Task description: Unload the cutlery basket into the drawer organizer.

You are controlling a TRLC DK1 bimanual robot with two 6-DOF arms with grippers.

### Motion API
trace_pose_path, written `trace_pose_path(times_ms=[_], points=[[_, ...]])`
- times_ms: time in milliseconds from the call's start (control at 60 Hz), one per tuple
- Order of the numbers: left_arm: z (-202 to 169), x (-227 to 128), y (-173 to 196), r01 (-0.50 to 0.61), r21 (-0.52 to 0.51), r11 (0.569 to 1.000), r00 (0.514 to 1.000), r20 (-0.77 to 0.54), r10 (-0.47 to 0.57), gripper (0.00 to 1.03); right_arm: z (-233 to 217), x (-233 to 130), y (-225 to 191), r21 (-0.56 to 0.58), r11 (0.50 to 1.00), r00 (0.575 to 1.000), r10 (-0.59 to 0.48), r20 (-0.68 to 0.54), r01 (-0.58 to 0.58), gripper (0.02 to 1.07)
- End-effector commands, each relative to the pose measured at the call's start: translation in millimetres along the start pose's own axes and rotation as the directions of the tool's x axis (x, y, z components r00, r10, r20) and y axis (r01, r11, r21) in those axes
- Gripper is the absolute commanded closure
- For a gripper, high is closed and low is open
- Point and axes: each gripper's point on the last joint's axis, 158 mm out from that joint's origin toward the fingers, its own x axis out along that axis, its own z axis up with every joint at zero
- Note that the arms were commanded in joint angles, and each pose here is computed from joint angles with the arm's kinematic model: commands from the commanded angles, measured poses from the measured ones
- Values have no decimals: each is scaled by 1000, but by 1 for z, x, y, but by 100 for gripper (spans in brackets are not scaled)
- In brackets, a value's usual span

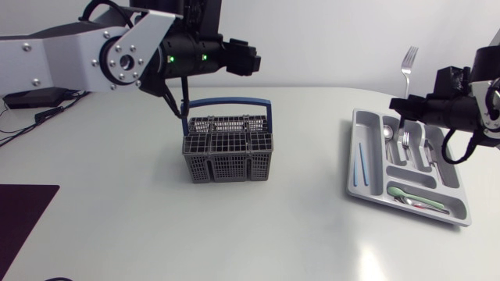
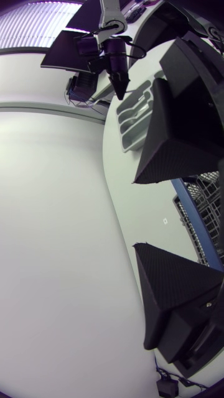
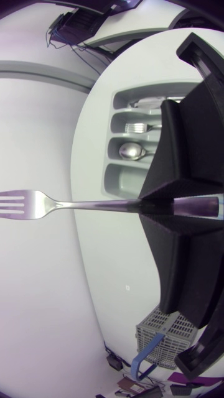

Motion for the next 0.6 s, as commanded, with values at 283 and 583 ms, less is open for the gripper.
trace_pose_path(times_ms=[283, 583], points=[[-35, -24, 52, -142, 87, 986, 982, -113, 151, 14, -53, 26, -101, -4, 985, 969, -170, -179, 172, 101], [-56, -36, 63, -160, 95, 983, 975, -140, 172, 13, -77, 45, -136, -51, 968, 936, -250, -249, 245, 101]])
